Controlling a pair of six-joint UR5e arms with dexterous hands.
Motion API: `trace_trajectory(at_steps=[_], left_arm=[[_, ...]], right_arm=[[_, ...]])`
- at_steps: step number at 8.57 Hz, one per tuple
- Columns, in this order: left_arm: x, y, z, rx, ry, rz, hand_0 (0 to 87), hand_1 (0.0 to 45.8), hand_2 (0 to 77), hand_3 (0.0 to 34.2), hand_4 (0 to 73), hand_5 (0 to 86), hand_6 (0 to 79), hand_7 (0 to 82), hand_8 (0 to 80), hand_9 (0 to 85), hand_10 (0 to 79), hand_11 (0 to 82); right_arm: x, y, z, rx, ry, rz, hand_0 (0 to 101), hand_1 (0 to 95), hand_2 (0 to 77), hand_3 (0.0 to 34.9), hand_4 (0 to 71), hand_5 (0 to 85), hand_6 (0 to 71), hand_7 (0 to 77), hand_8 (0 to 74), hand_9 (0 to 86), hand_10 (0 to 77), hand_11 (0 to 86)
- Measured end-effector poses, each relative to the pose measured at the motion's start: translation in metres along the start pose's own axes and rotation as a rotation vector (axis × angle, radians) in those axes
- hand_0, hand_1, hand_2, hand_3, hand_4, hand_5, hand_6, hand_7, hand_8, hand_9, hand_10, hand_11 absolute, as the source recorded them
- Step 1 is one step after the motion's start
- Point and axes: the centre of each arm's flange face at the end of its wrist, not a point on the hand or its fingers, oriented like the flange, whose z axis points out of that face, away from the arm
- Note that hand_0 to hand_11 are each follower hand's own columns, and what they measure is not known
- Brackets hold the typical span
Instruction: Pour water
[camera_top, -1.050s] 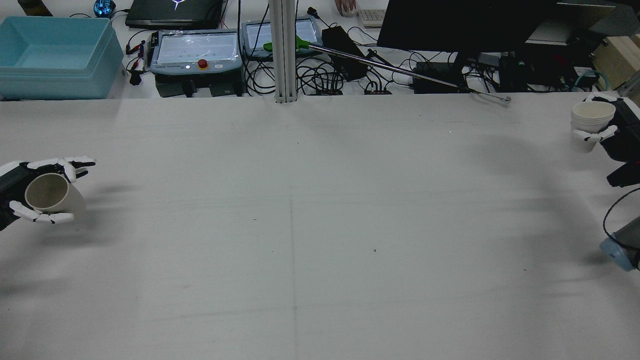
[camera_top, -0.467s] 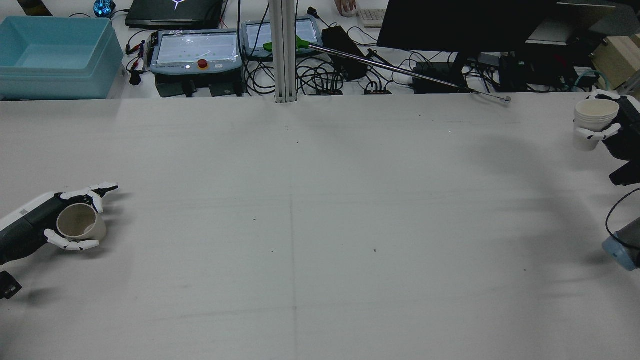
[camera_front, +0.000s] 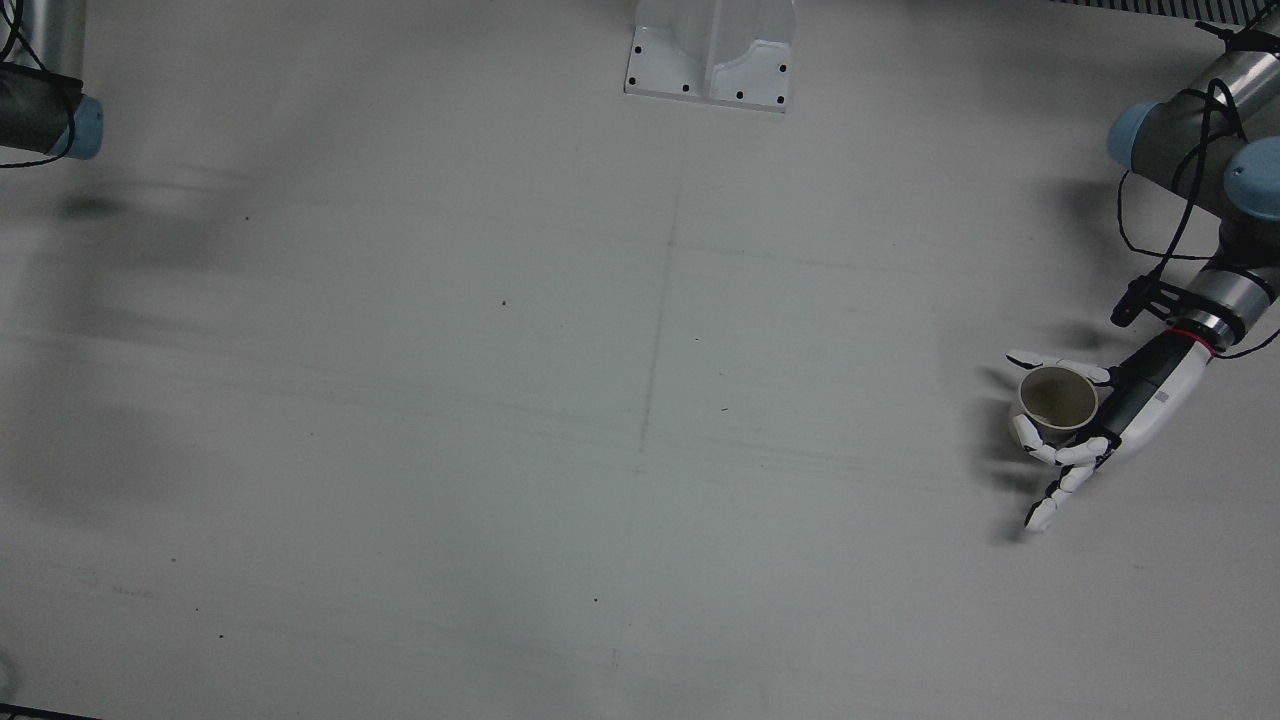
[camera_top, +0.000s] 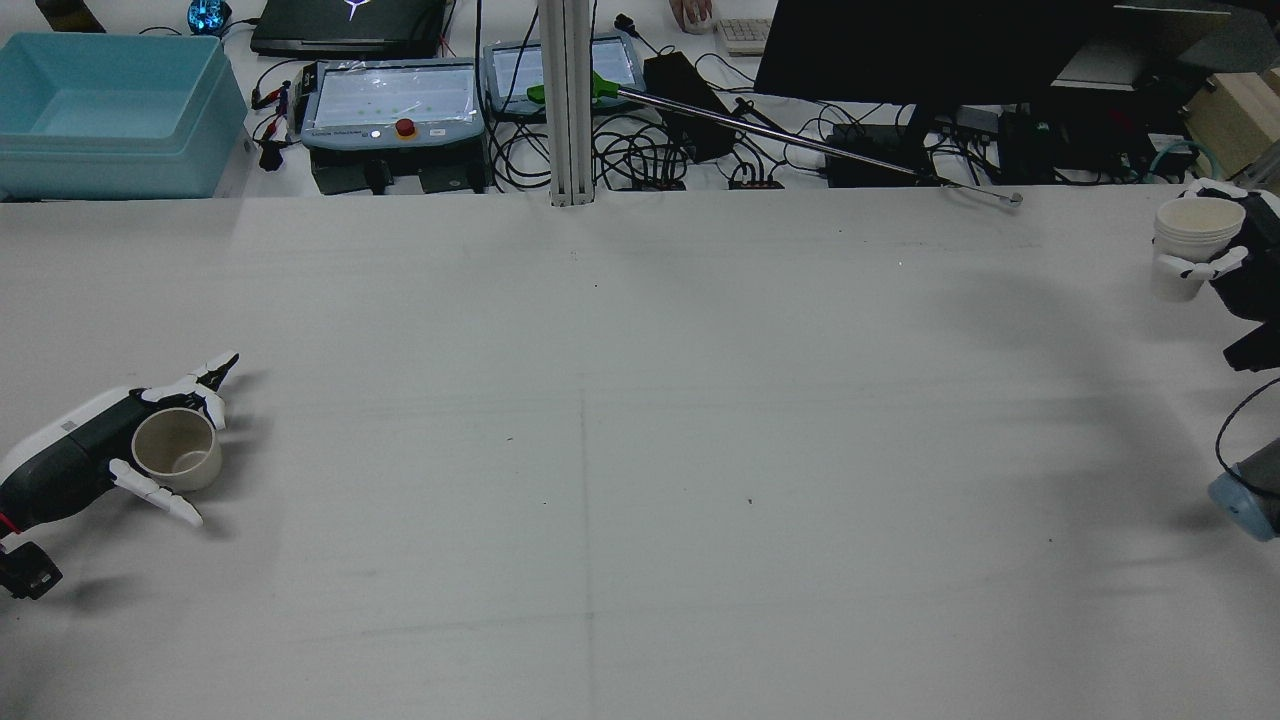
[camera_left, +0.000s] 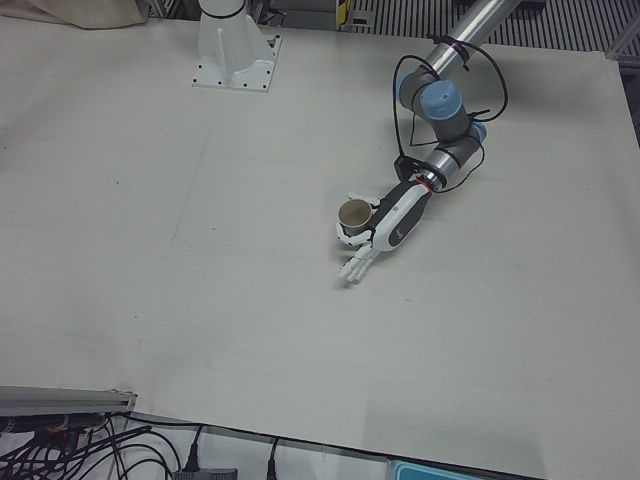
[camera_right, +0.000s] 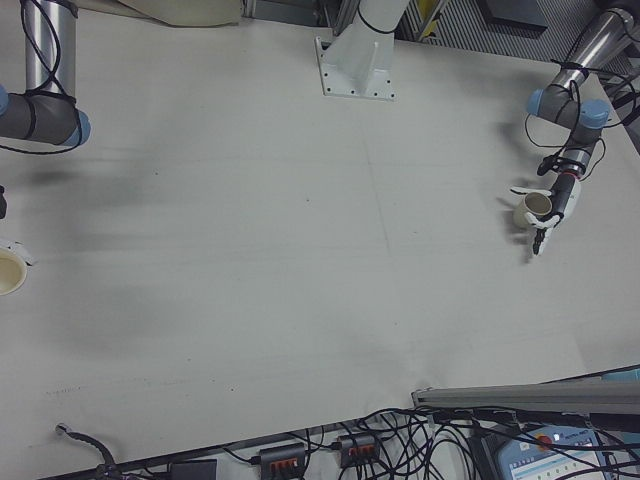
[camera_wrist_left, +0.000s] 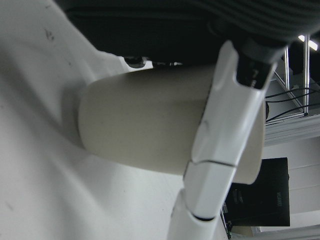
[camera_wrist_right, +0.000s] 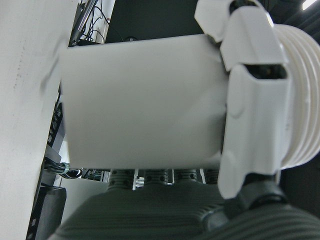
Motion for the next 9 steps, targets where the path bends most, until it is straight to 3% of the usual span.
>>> trace_trajectory(at_steps=[3,4,5,6,7,8,9], left_arm=[[0.003,0.004,0.0,0.013,-0.007,-0.04,80.2,29.5,1.6,0.0,36.5,50.2,0.0,6.0,1.6,1.1,0.0,1.1],[0.004,0.003,-0.001,0.019,-0.008,-0.053,80.2,24.5,0.0,0.7,22.9,43.1,0.0,6.0,1.6,1.1,0.0,1.1],[0.005,0.002,-0.001,0.023,-0.009,-0.062,80.2,27.8,0.5,2.4,9.3,32.2,0.0,6.0,0.5,1.1,0.0,1.1],[0.005,0.002,-0.002,0.027,-0.009,-0.072,80.2,27.8,0.5,2.4,9.3,32.2,0.0,6.0,0.5,1.1,0.0,1.1],[0.009,0.0,-0.002,0.032,-0.003,-0.085,80.2,27.8,0.5,2.6,2.2,19.6,0.0,6.0,0.5,1.1,0.0,1.1],[0.021,-0.006,-0.005,0.043,0.019,-0.101,80.2,26.2,0.5,3.0,7.1,24.5,0.0,6.0,0.5,0.5,0.0,1.1],[0.039,-0.012,-0.008,0.054,0.051,-0.116,80.2,25.6,0.0,3.8,7.1,24.5,0.0,6.0,0.5,0.5,0.0,1.1]], right_arm=[[0.001,0.002,0.003,-0.003,-0.001,0.0,80,0.5,38.2,0.0,32.2,73.1,70.4,73.6,63.8,74.2,53.5,68.7],[0.002,0.004,0.005,-0.005,-0.001,0.001,80,0.5,38.2,0.0,32.2,73.1,70.4,73.6,63.8,74.2,53.5,68.7],[0.002,0.006,0.007,-0.01,-0.001,0.002,80,0.5,38.2,0.0,32.2,73.1,70.4,73.6,63.8,74.2,53.5,68.7],[0.003,0.008,0.01,-0.015,-0.002,0.003,80,0.5,38.2,0.0,32.2,73.1,70.4,73.6,63.8,74.2,53.5,68.7],[0.003,0.01,0.012,-0.019,-0.002,0.003,80,0.5,38.2,0.0,32.2,73.1,70.4,73.6,63.8,74.2,53.5,68.7],[0.004,0.012,0.014,-0.022,-0.002,0.0,80,0.5,38.2,0.0,32.2,73.1,70.4,73.6,64.4,74.2,53.5,69.3],[0.008,0.015,0.017,-0.026,0.003,-0.002,80,0.5,38.2,0.0,32.2,73.1,70.4,73.6,64.4,74.2,53.5,69.3]])
